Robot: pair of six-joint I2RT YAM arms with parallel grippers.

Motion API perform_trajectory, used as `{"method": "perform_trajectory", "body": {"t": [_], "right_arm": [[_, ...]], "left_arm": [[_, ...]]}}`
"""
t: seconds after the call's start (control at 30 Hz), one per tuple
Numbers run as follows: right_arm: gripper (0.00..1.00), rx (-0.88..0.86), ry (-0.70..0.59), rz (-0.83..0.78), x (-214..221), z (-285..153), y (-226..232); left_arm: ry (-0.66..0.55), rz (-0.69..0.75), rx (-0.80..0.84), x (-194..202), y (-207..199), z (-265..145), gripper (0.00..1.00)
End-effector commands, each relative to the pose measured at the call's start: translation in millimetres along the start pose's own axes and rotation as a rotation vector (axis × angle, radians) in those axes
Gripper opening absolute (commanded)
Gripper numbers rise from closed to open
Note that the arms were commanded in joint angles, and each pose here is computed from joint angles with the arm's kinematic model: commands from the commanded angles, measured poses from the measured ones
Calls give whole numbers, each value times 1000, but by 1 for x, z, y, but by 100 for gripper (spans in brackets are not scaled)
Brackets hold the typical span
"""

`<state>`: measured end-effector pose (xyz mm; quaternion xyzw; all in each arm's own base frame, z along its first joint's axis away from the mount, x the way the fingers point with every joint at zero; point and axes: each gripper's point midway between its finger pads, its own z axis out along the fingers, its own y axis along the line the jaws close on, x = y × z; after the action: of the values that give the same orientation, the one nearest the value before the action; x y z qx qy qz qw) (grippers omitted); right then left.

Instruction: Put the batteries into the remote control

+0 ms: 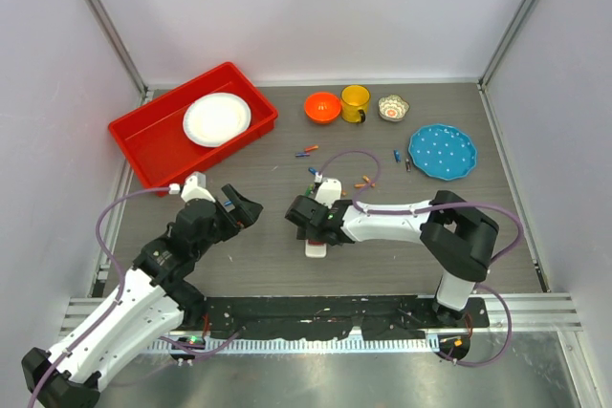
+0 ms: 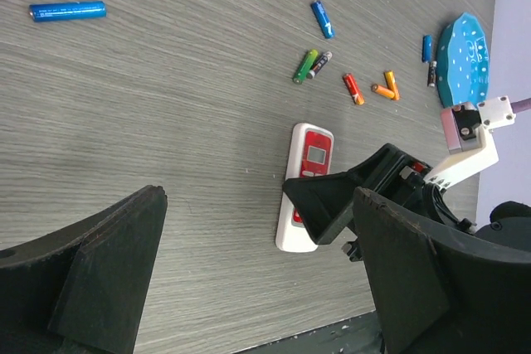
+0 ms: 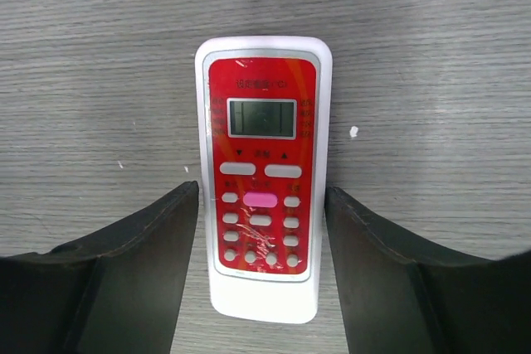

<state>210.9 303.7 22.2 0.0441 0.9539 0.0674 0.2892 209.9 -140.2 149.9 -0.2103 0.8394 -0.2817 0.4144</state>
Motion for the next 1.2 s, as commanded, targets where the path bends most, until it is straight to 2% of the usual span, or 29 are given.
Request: {"method": "perform_trajectory", "body": {"t": [0.0, 0.2, 0.3, 0.5, 0.63, 0.67, 0.73, 0.77, 0.8, 0.83, 0.93, 1.1, 1.17], "right_arm": [[70, 16, -1, 27, -1, 2, 5], [79, 5, -22, 21, -11, -6, 8], [82, -16, -49, 25, -25, -24, 9], [89, -87, -236, 68, -77, -94, -21], [90, -107, -383, 77, -101, -126, -56], [90, -77, -400, 68, -95, -120, -73], [90, -89, -480, 117, -103, -129, -88], [90, -71, -482, 102, -93, -120, -100], [90, -88, -497, 105, -93, -122, -104], [90, -161, -515, 139, -97, -131, -99], [91, -257, -514, 105, -91, -139, -97], [90, -276, -510, 67, -86, -143, -103], [90, -253, -509, 54, -85, -141, -108]], "left_arm": [[-42, -12, -2, -10, -2, 0, 98], [-31, -11, -10, -6, 1, 3, 98], [-33, 11, -8, -8, -2, 3, 100], [-16, 103, -70, -13, -1, 10, 100], [71, 157, -61, 9, -13, 28, 100], [102, 188, -97, 21, -10, 39, 100], [114, 247, -90, 35, -28, 44, 100], [157, 285, -138, 50, -23, 55, 100], [165, 296, -130, 51, -36, 58, 100], [201, 323, -124, 63, -43, 61, 100], [263, 370, -141, 81, -58, 78, 100], [343, 445, -111, 95, -85, 93, 100], [423, 488, -124, 110, -83, 100, 100]]}}
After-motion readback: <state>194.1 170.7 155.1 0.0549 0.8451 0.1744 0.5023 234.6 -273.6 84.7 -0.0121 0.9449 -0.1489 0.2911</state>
